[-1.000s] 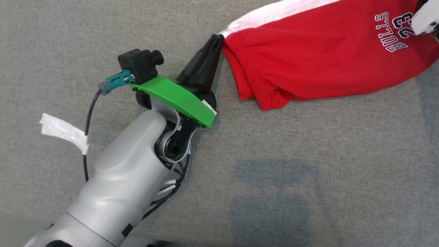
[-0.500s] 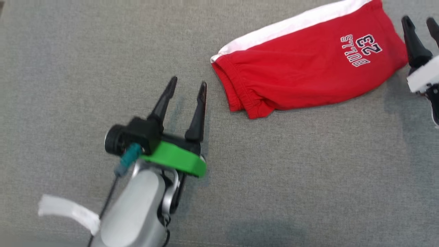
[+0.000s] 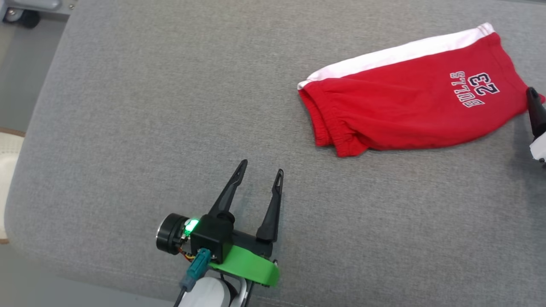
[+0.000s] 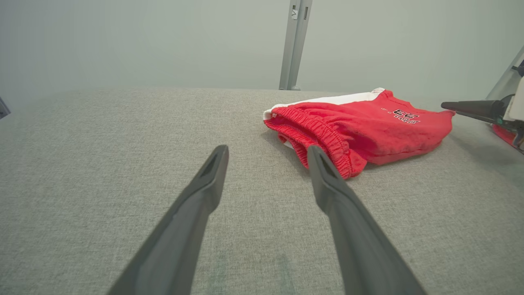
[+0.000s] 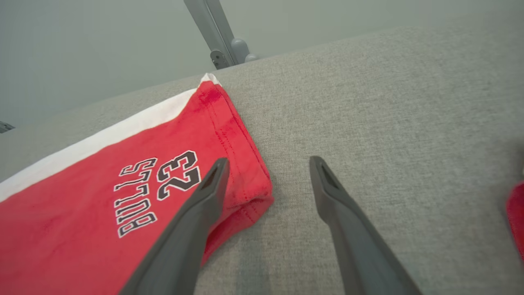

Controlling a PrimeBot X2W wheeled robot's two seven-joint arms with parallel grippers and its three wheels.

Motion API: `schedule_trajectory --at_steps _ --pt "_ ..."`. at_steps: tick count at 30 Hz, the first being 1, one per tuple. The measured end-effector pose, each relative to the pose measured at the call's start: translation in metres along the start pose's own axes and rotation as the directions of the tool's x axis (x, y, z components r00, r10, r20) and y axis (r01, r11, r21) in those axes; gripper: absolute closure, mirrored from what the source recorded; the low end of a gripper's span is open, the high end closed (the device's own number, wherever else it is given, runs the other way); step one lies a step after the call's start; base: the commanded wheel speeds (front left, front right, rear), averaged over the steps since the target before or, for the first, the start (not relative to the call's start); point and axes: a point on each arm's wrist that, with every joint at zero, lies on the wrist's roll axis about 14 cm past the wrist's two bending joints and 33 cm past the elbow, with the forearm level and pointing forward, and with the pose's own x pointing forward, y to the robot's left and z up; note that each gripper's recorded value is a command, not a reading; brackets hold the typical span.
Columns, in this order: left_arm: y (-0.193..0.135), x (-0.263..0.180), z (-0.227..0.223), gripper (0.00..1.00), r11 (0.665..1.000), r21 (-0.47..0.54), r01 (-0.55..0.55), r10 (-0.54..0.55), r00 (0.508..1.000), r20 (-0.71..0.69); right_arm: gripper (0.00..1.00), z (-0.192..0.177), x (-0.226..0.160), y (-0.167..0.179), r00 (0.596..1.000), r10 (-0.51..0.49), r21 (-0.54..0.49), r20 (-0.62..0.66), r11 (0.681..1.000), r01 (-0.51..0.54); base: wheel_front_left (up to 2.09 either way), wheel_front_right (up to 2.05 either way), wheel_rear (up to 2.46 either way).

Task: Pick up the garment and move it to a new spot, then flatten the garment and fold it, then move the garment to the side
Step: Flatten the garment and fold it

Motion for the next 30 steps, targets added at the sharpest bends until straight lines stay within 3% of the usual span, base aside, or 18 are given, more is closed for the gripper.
schedule_trajectory --at_steps 7,9,14,30 --pt "0.002 -0.006 0.006 0.00 1.000 -0.020 -0.020 0.020 1.000 0.010 0.00 -0.035 0.017 0.008 0.990 -0.017 -0.048 -0.138 0.999 0.011 0.00 0.00 0.00" --pt "0.003 -0.006 0.007 0.00 1.000 -0.017 -0.023 0.023 1.000 0.013 0.22 -0.038 0.018 0.011 0.988 -0.020 -0.052 -0.150 0.999 0.012 0.00 0.00 0.00" --pt "0.003 -0.005 0.012 0.00 1.000 -0.009 -0.021 0.021 0.999 0.029 0.98 -0.040 0.016 0.018 0.986 -0.020 -0.052 -0.164 0.999 0.011 0.00 0.00 0.00" --pt "-0.018 -0.002 0.011 0.00 0.999 -0.005 0.050 -0.049 0.998 0.033 1.00 -0.030 -0.024 0.007 0.998 -0.044 0.056 -0.035 0.997 0.046 0.00 0.00 0.00"
